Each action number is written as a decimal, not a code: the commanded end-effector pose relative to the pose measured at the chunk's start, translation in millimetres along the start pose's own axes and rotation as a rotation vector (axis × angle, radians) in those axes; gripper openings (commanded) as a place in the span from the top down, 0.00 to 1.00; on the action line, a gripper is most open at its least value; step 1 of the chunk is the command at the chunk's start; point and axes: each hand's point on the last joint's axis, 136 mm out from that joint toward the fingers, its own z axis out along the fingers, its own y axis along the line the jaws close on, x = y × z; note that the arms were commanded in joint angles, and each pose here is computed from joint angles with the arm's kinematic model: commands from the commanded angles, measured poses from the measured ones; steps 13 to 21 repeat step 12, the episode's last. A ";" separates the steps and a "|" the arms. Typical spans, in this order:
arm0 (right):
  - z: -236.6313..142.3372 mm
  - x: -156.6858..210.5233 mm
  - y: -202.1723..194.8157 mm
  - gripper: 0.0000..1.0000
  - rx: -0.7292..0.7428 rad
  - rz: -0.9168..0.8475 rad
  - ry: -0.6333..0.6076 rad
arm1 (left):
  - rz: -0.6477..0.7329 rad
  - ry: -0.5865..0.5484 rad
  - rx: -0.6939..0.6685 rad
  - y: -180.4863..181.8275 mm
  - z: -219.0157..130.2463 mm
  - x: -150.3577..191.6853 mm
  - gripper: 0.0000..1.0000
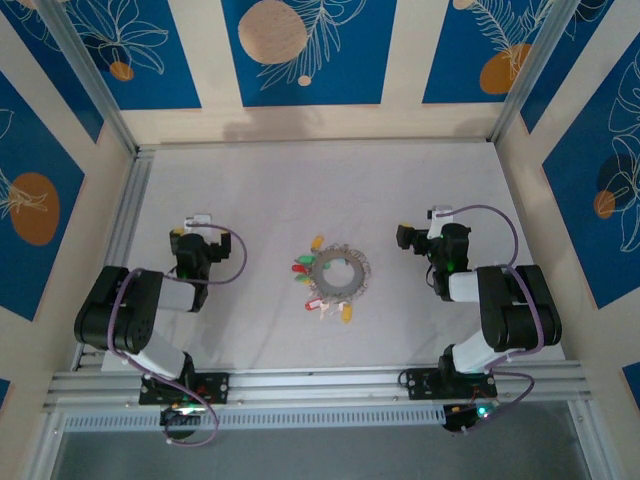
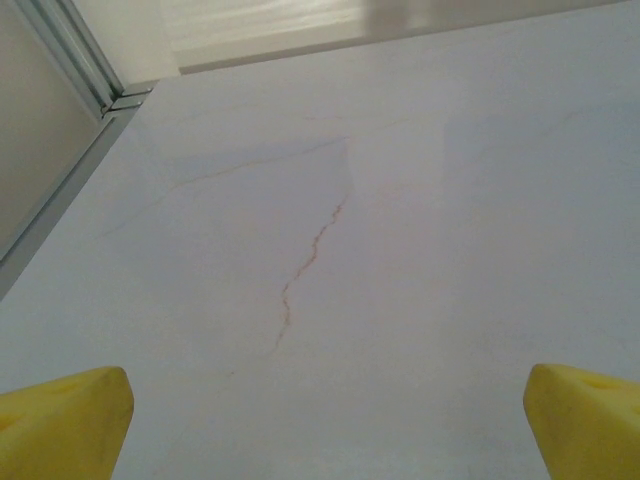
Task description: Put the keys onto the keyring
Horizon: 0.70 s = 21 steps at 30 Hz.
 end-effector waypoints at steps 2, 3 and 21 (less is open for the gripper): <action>2.8 -15.1 -2.0 0.01 0.021 -0.007 -0.040 | -0.032 -0.036 0.010 1.0 3.2 -11.6 0.00; 2.8 -15.8 -1.4 0.01 0.019 -0.007 -0.042 | -0.032 -0.033 0.011 0.9 3.5 -11.1 0.00; 2.7 -14.6 -1.8 0.01 0.018 -0.006 -0.038 | -0.031 -0.035 0.011 1.0 2.8 -11.2 0.00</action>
